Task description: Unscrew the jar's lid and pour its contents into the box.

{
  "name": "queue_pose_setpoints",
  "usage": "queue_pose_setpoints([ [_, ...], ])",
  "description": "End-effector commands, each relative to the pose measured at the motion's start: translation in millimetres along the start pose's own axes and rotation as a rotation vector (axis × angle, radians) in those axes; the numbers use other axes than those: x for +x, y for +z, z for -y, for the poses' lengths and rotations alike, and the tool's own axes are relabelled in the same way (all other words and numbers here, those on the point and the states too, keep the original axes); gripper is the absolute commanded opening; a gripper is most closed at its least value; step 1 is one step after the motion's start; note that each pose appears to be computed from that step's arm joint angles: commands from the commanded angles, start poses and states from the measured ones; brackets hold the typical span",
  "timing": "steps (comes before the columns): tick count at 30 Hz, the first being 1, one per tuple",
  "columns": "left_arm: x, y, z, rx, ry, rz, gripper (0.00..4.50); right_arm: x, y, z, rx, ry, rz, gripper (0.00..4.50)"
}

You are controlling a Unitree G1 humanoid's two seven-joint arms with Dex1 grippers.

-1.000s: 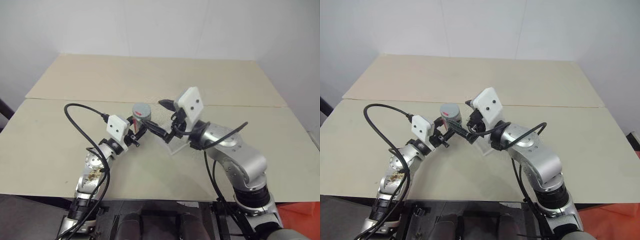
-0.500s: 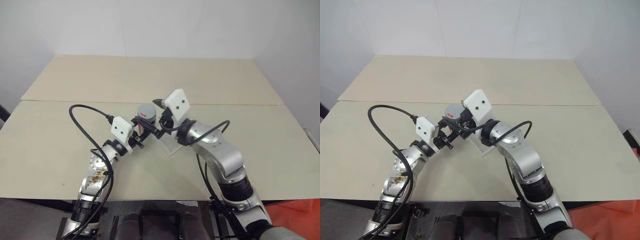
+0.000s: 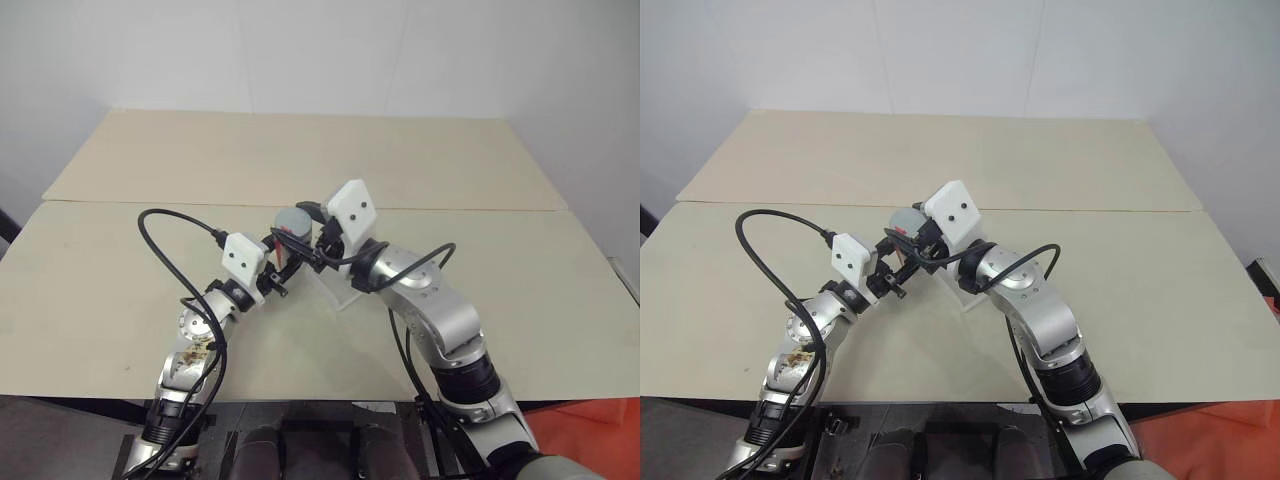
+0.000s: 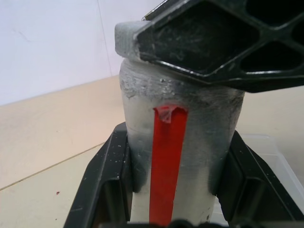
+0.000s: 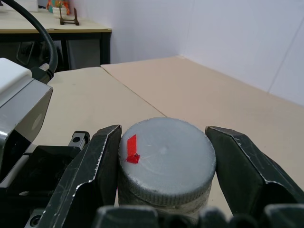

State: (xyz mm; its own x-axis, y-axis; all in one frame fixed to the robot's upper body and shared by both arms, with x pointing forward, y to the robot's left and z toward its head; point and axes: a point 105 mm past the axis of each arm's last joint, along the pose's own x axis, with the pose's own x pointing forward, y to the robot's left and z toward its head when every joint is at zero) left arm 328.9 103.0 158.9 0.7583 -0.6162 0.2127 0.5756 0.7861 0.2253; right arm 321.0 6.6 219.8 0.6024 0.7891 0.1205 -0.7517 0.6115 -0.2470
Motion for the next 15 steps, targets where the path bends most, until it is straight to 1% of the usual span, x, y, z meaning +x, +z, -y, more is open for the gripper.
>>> queue_pose_setpoints([
  [1,0.6,17.0,2.4,0.019,-0.044,0.049,1.90,-3.5,11.3,2.0,-0.040,0.030,0.045,2.79],
  [5,-6.6,25.4,6.0,0.008,-0.104,0.061,1.90,-11.6,16.3,5.4,-0.013,0.141,0.060,2.79],
  [9,-18.7,39.0,14.2,-0.022,-0.206,0.084,1.90,-19.7,27.1,4.1,-0.021,0.324,0.086,2.79],
  [13,-29.6,53.9,26.1,-0.032,-0.343,0.114,1.90,-29.4,33.5,-4.2,-0.042,0.594,0.088,2.79],
  [15,-31.8,57.9,29.1,-0.036,-0.382,0.121,1.90,-33.0,34.5,-6.7,-0.062,0.694,0.090,2.79],
])
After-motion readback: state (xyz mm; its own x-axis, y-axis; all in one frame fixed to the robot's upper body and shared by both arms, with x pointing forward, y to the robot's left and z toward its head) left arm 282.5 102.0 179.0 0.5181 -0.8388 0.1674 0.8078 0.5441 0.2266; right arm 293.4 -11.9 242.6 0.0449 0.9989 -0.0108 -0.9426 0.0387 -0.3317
